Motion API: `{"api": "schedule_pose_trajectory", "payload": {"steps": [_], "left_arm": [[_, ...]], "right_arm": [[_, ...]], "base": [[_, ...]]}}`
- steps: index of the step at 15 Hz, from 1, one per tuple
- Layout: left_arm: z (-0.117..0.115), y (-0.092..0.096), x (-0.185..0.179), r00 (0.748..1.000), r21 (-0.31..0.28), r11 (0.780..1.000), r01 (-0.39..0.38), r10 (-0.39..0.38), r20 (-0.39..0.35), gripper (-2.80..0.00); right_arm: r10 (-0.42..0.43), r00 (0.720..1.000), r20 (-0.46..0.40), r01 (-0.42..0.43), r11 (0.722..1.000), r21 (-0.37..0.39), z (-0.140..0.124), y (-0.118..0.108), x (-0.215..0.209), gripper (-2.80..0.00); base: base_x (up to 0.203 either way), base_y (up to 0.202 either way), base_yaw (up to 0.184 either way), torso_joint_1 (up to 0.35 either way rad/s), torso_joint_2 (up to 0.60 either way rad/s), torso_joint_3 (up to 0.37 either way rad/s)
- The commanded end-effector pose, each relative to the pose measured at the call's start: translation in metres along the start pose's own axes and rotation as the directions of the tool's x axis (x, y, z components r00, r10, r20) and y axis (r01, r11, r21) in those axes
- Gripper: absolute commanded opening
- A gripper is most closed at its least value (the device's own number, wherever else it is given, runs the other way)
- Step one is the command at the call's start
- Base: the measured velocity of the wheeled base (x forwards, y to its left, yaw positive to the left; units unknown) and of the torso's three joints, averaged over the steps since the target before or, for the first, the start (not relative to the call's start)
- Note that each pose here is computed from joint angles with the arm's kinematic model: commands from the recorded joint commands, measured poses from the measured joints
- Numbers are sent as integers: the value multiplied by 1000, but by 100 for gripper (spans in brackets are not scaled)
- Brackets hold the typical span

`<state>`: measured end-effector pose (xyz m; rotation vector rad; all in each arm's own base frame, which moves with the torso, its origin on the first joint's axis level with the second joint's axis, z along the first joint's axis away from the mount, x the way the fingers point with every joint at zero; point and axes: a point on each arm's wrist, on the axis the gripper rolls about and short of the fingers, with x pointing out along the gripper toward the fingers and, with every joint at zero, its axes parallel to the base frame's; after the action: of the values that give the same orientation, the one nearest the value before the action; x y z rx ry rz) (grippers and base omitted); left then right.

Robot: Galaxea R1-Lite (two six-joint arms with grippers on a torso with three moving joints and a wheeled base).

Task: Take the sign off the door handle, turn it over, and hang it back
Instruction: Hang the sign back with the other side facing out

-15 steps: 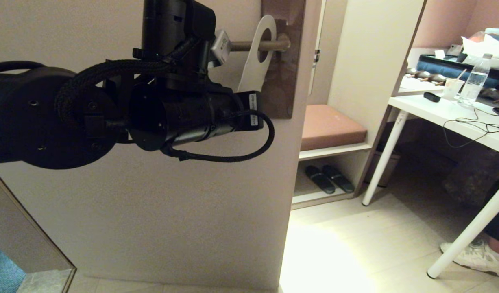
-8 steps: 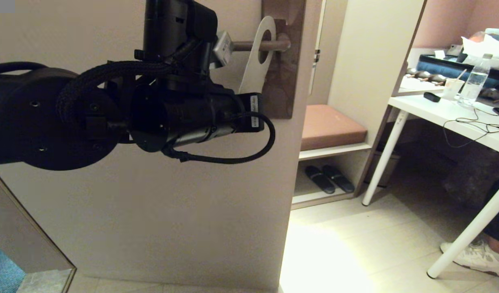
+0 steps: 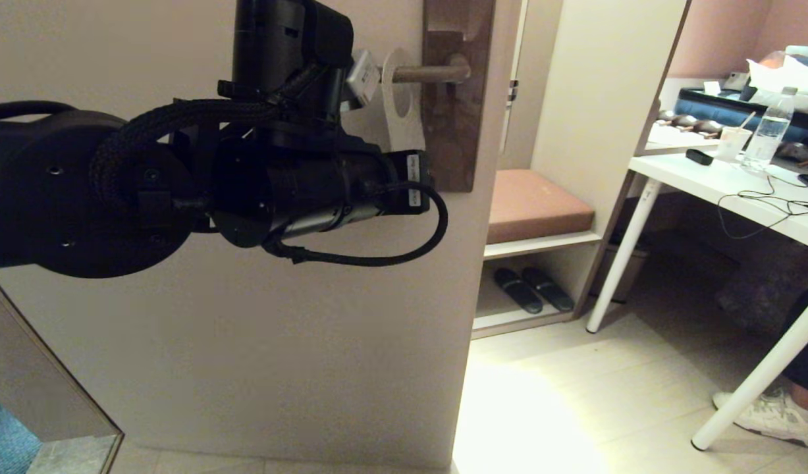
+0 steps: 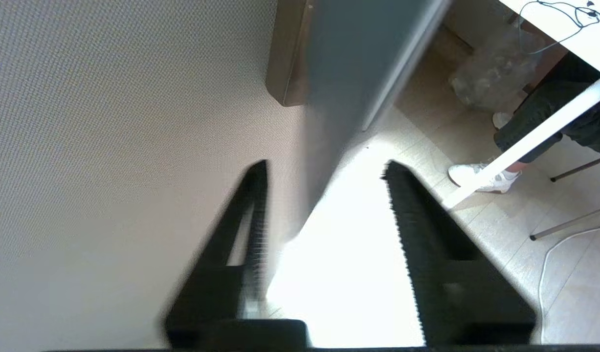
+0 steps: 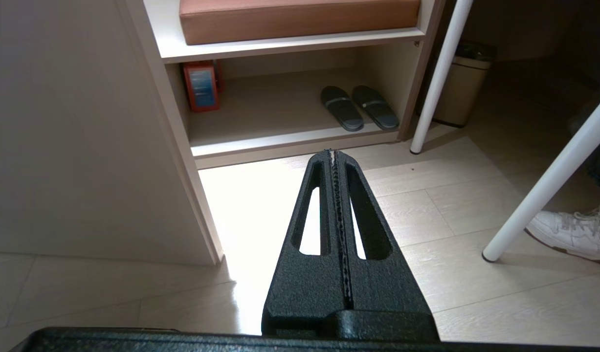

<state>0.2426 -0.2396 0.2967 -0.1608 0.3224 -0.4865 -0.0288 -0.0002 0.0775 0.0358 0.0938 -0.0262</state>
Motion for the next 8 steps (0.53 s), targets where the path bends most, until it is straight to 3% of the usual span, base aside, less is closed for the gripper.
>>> {"api": "schedule_pose_trajectory", "payload": {"steps": [1, 8], "left_arm": [[1, 0, -1, 1000, -3, 1000, -1, 1, 2, 0], [4, 1, -7, 1000, -9, 1000, -12, 12, 20, 0]], "right_arm": [[-1, 1000, -1, 1, 1000, 0, 0, 0, 0, -280], [-2, 1000, -1, 2, 1000, 0, 0, 0, 0, -280]], "base": [[0, 0, 0, 0, 0, 0], [0, 0, 0, 0, 0, 0]]}}
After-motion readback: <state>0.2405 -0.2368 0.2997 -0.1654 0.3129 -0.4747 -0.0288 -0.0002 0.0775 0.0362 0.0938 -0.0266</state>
